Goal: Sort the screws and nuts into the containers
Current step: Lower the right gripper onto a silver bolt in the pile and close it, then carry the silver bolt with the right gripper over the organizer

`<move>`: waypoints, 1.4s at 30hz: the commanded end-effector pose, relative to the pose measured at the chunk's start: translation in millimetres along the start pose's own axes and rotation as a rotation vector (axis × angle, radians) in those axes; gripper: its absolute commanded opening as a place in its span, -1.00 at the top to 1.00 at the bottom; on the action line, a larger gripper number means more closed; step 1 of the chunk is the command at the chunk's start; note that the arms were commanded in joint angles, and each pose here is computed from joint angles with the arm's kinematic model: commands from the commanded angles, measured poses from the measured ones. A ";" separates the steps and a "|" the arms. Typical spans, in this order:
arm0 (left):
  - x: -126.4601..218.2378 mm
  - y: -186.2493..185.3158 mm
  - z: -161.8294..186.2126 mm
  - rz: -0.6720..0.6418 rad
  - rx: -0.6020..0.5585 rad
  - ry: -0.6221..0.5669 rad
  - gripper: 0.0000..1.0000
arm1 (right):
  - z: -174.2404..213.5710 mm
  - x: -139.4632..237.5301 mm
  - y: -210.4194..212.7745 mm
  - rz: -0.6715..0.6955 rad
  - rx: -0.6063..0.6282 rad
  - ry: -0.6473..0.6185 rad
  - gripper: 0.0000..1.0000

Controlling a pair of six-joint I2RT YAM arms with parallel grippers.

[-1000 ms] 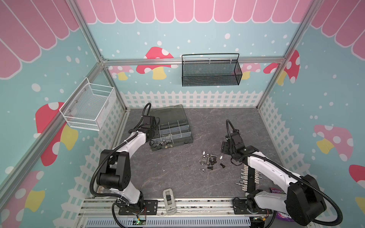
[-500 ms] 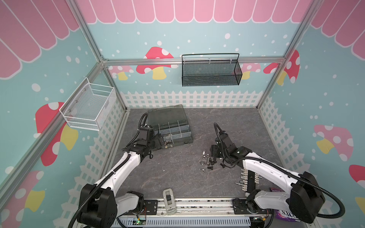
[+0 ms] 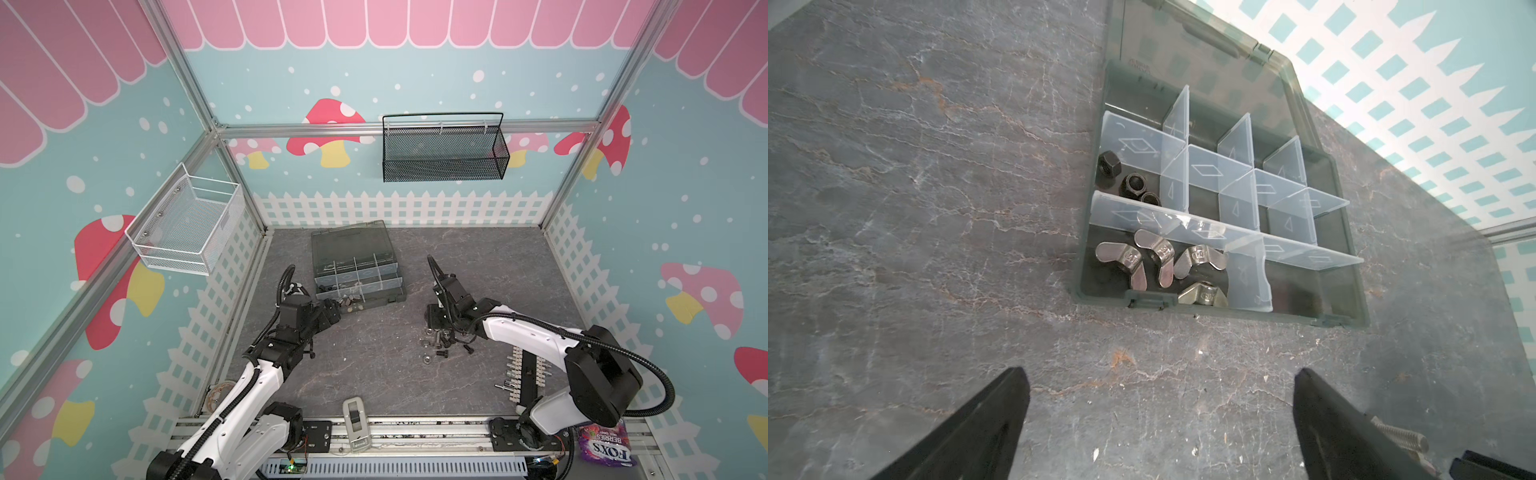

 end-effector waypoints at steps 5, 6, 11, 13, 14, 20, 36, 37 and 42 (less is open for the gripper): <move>-3.5 -3.2 -6.7 0.022 0.055 -0.045 -0.99 | -1.4 -12.9 -3.3 0.047 0.034 0.027 -0.04; -4.8 -0.5 -6.0 0.010 0.064 -0.046 -1.00 | -1.9 -15.1 -3.4 0.051 0.037 0.030 -0.02; -7.9 6.2 -2.7 -0.008 0.085 -0.037 -1.00 | -2.0 -26.6 -2.2 0.054 0.050 0.052 0.11; -7.9 8.3 -2.3 -0.012 0.086 -0.038 -1.00 | 0.0 -31.2 -1.9 0.054 0.051 0.061 0.18; -7.5 9.2 -3.0 -0.012 0.089 -0.041 -0.99 | 1.0 -33.1 -1.7 0.052 0.050 0.066 0.22; -9.1 13.7 -3.6 -0.022 0.100 -0.036 -1.00 | 6.9 -41.7 2.7 0.024 0.045 0.095 0.57; -14.0 8.0 -6.7 0.001 0.117 -0.014 -0.99 | -83.9 -11.6 82.1 -0.439 0.089 -0.146 0.93; -14.3 7.8 -6.2 0.003 0.116 -0.012 -1.00 | -92.1 -10.2 88.4 -0.472 0.090 -0.171 0.92; -15.1 5.8 -5.7 0.010 0.111 -0.002 -1.00 | -122.4 -19.9 99.1 -0.492 0.103 -0.236 0.93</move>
Point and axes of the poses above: each gripper's point midway between its finger pads, its own x axis back along the fingers, its own y axis along the line the jaws close on, z = x × y, the point moved 2 cm from there along x, back along the fingers, and after that the axes turned 14 degrees about x, right-handed, at the moved point
